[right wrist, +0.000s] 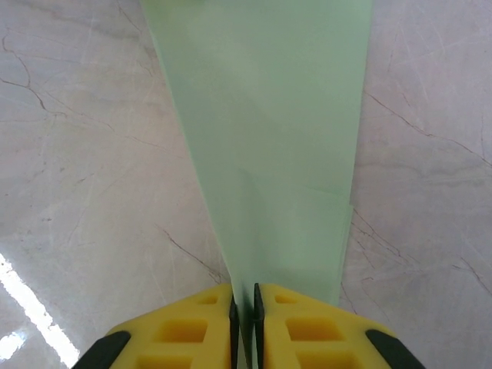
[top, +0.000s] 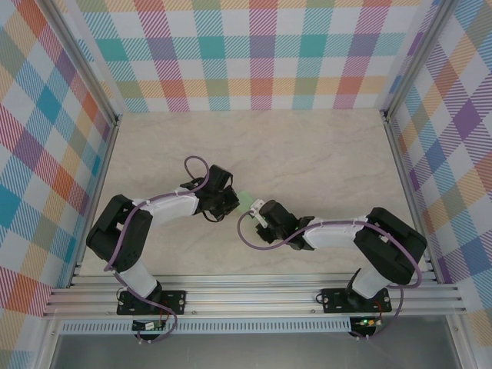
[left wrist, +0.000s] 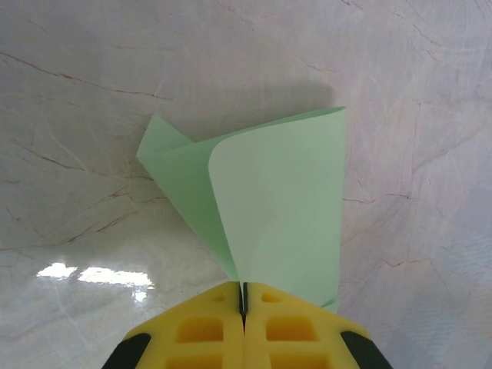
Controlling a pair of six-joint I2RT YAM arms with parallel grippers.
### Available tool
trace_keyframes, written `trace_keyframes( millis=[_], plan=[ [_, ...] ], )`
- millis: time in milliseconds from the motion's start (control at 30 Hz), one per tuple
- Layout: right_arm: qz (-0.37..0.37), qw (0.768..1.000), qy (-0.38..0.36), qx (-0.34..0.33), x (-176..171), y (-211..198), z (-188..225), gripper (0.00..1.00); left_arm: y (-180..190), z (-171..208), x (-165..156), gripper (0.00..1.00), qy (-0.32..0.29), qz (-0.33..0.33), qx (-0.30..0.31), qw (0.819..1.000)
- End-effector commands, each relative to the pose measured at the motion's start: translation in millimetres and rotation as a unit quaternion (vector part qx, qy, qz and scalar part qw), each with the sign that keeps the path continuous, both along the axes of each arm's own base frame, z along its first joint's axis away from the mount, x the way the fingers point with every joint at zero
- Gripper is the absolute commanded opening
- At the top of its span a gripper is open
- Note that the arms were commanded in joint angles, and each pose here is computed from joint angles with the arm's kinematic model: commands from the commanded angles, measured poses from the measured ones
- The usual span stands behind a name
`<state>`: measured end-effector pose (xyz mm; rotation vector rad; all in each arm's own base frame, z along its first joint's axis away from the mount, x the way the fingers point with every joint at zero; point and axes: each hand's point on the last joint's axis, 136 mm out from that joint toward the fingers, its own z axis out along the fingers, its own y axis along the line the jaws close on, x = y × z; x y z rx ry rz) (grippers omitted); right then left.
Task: Fold a paper plane with a square sheet of paper (pick it up from the middle)
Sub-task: Fold the wing for the fifth time at the center of the table.
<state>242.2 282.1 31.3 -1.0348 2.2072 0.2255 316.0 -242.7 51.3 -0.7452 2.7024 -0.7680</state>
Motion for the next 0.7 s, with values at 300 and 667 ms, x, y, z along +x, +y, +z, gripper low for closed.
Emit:
trace_keyframes(
  millis=[300,667],
  plan=[
    [0.021,0.999,-0.021,0.015,12.7,20.6,9.2,0.21,-1.6,8.1,3.9,0.0,-0.005,-0.017,-0.007,1.0],
    [0.017,1.0,-0.007,0.015,12.0,18.5,7.1,0.06,1.5,10.1,3.1,0.02,-0.008,-0.016,0.0,1.0]
  ],
)
